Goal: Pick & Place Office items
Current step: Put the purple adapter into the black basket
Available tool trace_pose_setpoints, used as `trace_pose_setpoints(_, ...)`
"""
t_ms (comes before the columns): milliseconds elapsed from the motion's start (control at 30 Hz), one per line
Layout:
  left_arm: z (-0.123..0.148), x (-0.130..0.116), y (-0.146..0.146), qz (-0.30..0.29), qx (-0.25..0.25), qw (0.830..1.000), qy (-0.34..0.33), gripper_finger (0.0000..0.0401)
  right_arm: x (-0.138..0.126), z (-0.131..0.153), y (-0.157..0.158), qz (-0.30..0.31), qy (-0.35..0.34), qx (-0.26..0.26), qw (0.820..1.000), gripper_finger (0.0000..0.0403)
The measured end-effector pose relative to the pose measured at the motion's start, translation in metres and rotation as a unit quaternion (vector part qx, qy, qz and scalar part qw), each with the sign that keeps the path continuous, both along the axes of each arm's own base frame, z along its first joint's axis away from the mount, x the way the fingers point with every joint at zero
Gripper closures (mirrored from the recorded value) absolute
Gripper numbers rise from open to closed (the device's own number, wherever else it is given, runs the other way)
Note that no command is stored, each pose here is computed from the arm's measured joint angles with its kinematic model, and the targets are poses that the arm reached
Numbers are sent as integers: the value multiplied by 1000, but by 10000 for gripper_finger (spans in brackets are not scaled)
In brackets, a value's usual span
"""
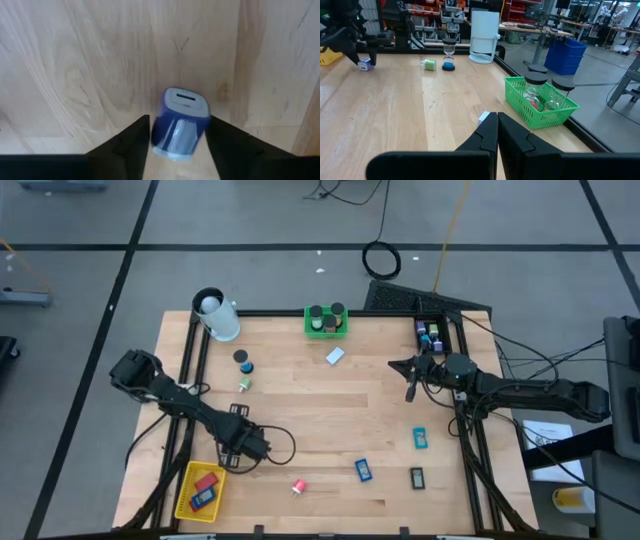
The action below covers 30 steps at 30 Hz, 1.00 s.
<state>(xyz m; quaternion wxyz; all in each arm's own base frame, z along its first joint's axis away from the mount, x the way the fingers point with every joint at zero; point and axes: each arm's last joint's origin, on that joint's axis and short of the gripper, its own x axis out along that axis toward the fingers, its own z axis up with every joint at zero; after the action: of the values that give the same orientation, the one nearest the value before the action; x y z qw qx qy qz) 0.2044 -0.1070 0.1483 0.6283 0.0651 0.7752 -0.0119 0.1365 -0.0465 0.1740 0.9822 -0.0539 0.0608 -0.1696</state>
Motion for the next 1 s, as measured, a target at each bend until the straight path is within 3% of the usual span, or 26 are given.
trace_pose_setpoints(200,0,3,-1,2,-6,1000,-14,269,0,1,0,0,-7,-2,1000,403)
trace_pose_setpoints(367,11,12,6,20,-8,999,-47,267,0,1,0,0,-7,-2,1000,403)
trace_pose_setpoints(533,38,38,28,35,7,987,-156,258,0,2,0,0,-10,-3,1000,403)
trace_pose_setpoints(700,53,87,69,47,36,945,-321,256,0,3,0,0,-17,-5,1000,403)
trace_pose_setpoints(867,49,140,117,69,52,866,-493,255,0,4,0,0,-18,-6,1000,403)
trace_pose_setpoints(933,40,159,129,58,57,844,-529,255,0,4,0,0,-18,-6,1000,403)
trace_pose_setpoints(1000,30,177,141,54,63,835,-544,255,0,4,0,0,-18,-6,1000,403)
